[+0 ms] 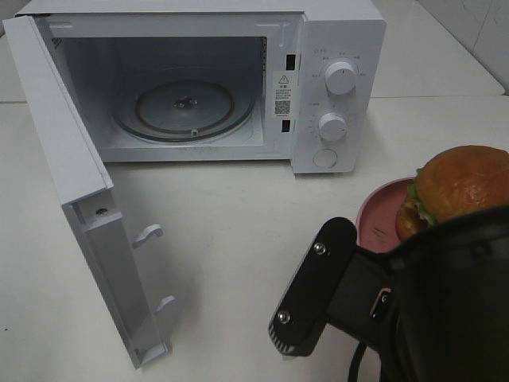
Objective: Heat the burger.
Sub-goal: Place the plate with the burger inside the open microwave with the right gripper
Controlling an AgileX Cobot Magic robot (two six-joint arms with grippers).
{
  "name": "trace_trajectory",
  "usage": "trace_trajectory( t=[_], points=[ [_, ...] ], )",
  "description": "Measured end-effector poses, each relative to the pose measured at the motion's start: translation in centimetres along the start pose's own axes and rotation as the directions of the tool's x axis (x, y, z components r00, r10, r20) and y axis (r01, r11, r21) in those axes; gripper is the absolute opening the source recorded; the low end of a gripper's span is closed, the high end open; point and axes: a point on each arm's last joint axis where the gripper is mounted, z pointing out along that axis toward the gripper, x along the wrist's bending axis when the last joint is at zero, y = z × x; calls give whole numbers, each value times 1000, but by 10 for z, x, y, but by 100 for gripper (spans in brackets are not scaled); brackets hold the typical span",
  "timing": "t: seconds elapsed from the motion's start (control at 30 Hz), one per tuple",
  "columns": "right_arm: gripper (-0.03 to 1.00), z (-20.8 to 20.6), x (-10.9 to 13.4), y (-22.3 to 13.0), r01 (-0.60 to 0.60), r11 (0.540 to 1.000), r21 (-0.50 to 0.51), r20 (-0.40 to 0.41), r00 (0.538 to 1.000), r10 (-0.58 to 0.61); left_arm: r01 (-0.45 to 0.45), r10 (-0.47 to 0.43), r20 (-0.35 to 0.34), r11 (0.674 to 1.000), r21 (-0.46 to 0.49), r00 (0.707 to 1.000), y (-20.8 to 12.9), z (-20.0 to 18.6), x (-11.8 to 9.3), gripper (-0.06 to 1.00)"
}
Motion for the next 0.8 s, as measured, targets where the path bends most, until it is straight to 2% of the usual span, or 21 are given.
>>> trace_trajectory(
  t=[0.3,0.5,0.8],
  points=[
    [8,-6,8,-1,196,979,-45,30,980,-195,0,0,0,1000,0,1000,0,0,0,97],
    [8,-6,5,2,342,937,-64,79,938,-337,0,0,0,1000,0,1000,0,0,0,97],
    [8,-7,6,11,463,874,-147,119,885,-449,0,0,0,1000,0,1000,0,0,0,97]
  ],
)
